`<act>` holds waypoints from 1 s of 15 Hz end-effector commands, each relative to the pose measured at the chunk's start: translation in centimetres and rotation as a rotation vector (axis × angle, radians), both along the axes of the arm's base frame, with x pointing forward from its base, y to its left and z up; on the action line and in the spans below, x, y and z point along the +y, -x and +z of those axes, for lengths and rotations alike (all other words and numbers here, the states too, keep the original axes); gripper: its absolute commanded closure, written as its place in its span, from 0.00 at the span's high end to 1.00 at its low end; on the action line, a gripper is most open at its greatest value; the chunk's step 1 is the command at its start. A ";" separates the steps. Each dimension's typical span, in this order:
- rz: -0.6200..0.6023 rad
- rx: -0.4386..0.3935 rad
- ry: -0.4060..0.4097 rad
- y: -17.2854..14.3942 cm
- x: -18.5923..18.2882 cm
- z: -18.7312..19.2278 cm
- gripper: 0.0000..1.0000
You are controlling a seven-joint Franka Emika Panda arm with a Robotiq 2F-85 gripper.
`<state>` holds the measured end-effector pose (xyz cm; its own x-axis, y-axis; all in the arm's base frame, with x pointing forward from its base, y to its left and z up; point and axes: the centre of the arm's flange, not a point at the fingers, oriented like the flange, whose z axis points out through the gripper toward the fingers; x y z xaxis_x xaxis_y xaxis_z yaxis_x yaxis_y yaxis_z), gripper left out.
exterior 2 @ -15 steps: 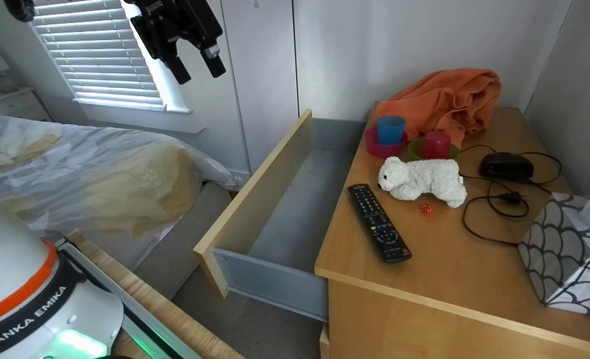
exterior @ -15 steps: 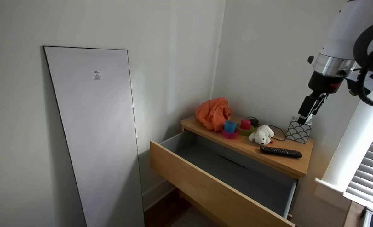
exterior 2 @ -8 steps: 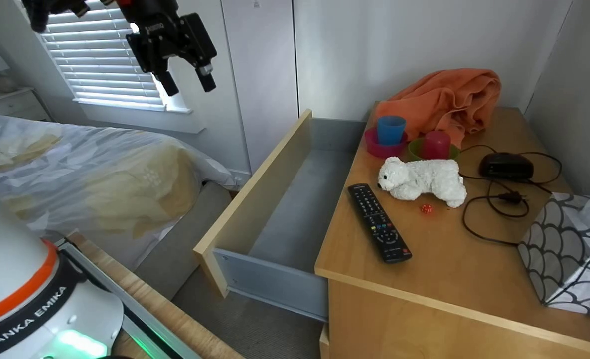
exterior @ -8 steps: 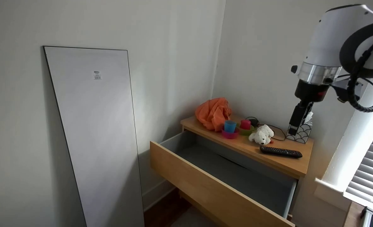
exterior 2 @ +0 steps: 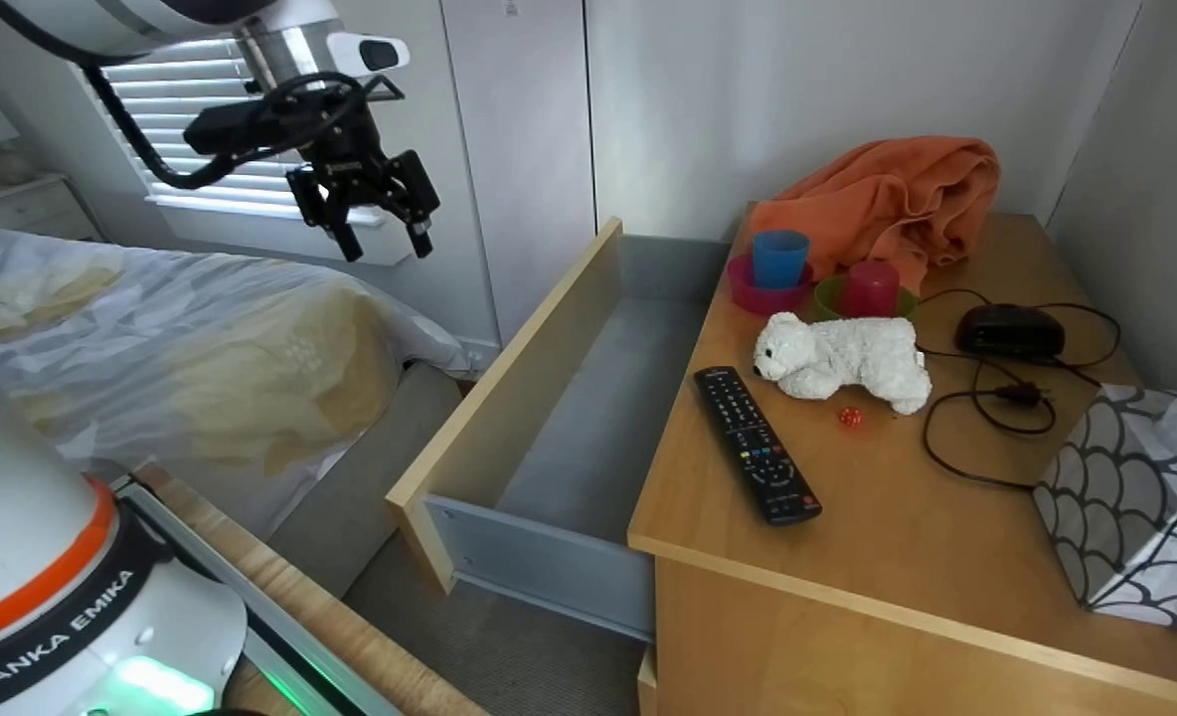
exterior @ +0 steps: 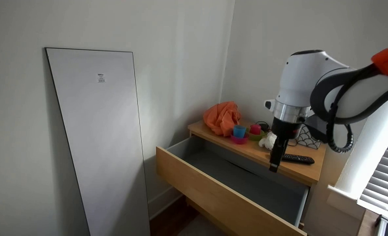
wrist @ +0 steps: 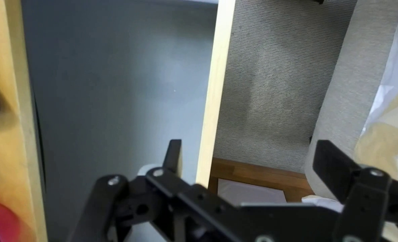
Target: Close the top drawer
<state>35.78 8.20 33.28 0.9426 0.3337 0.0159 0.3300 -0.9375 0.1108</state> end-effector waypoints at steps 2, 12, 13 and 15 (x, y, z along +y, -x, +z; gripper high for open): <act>0.008 -0.093 -0.017 -3.0 1.8 -7.4 1.00; 0.028 -0.093 -0.070 -4.5 1.8 -7.7 1.00; 0.039 -0.113 -0.076 -5.1 1.8 -8.1 1.00; 0.047 -0.109 -0.098 -6.6 2.1 -9.0 1.00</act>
<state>40.07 10.06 26.23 0.9224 0.3587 0.1435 0.3488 -0.9329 0.0898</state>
